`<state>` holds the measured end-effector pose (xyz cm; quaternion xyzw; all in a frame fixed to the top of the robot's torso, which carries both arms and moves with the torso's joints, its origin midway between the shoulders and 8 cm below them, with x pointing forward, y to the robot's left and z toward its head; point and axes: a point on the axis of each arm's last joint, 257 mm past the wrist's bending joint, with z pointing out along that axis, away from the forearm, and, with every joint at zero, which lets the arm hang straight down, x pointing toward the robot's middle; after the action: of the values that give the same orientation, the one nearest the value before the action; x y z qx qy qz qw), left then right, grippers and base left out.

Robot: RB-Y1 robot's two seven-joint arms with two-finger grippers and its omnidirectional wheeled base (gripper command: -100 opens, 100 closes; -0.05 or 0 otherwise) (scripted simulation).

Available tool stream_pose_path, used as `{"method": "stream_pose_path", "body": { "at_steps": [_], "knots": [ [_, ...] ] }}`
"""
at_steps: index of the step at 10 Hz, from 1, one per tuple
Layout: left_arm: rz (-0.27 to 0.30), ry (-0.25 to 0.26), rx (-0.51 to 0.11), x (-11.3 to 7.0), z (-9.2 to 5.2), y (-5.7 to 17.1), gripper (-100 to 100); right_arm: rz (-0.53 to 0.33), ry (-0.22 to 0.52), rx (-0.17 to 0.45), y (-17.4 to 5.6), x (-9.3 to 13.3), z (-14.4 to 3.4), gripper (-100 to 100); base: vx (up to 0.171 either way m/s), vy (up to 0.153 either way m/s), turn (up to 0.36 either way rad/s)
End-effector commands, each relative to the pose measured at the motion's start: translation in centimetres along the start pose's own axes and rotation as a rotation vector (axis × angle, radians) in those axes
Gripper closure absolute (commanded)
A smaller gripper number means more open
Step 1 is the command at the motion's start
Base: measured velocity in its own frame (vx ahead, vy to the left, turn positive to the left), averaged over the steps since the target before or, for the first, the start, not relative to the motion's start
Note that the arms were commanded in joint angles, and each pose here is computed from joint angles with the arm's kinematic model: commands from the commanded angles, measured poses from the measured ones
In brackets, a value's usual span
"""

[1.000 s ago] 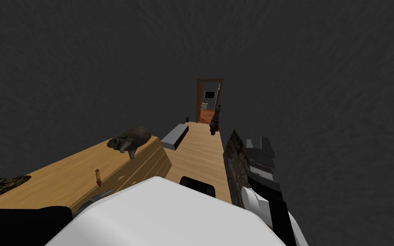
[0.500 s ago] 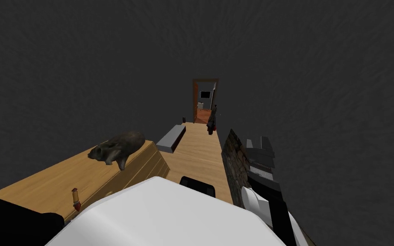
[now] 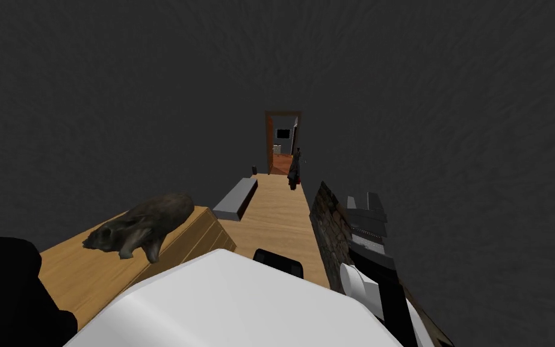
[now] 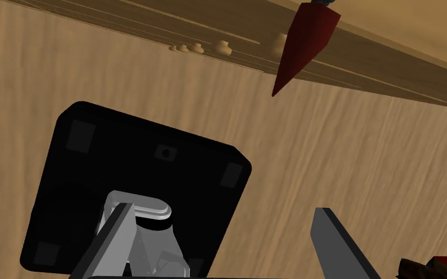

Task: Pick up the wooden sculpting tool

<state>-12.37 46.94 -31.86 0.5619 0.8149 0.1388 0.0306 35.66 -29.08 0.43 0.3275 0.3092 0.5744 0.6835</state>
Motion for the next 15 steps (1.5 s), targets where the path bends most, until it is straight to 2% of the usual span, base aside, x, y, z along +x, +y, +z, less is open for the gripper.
{"method": "stream_pose_path", "body": {
  "at_steps": [1, 2, 4, 8, 9, 10, 11, 15],
  "knots": [
    [0.107, 0.025, 0.064, 1.1, -0.9, -2.0, -100, 0.0, 0.0, 0.0, 0.0, 0.0, 0.0, 0, 0.1, 0.136, -0.255],
    [0.111, 0.026, 0.066, 1.1, -1.0, -2.1, -100, 0.0, 0.0, 0.0, 0.0, 0.0, 0.0, 0, 0.071, 0.118, -0.065],
    [0.219, 0.041, 0.136, 2.1, -2.0, -4.4, -100, 0.0, 0.0, 0.0, 0.0, 0.0, 0.0, 0, 0.066, 0.104, -0.126],
    [0.384, 0.038, 0.234, 3.2, -3.3, -7.3, -100, 0.0, 0.0, 0.0, 0.0, 0.0, 0.0, 0, 0.027, 0.155, -0.087],
    [0.355, 0.04, 0.22, 3.0, -3.2, -6.9, -100, 0.0, 0.0, 0.0, 0.0, 0.0, 0.0, 0, -0.001, 0.075, -0.023],
    [0.361, 0.041, 0.222, 3.0, -3.2, -7.0, 0, 0.0, 0.0, 0.0, 0.0, 0.0, 0.0, 0, 0.001, 0.014, -0.001],
    [0.344, 0.042, 0.224, 3.5, -2.6, -7.0, -100, 0.0, 0.0, 0.0, 0.0, 0.0, 0.0, 0, -0.03, -0.026, -0.106],
    [0.298, 0.049, 0.232, 4.9, -1.0, -7.0, -100, 0.0, 0.0, 0.0, 0.0, 0.0, 0.0, 0, -0.059, -0.059, -0.126]
  ]
}}
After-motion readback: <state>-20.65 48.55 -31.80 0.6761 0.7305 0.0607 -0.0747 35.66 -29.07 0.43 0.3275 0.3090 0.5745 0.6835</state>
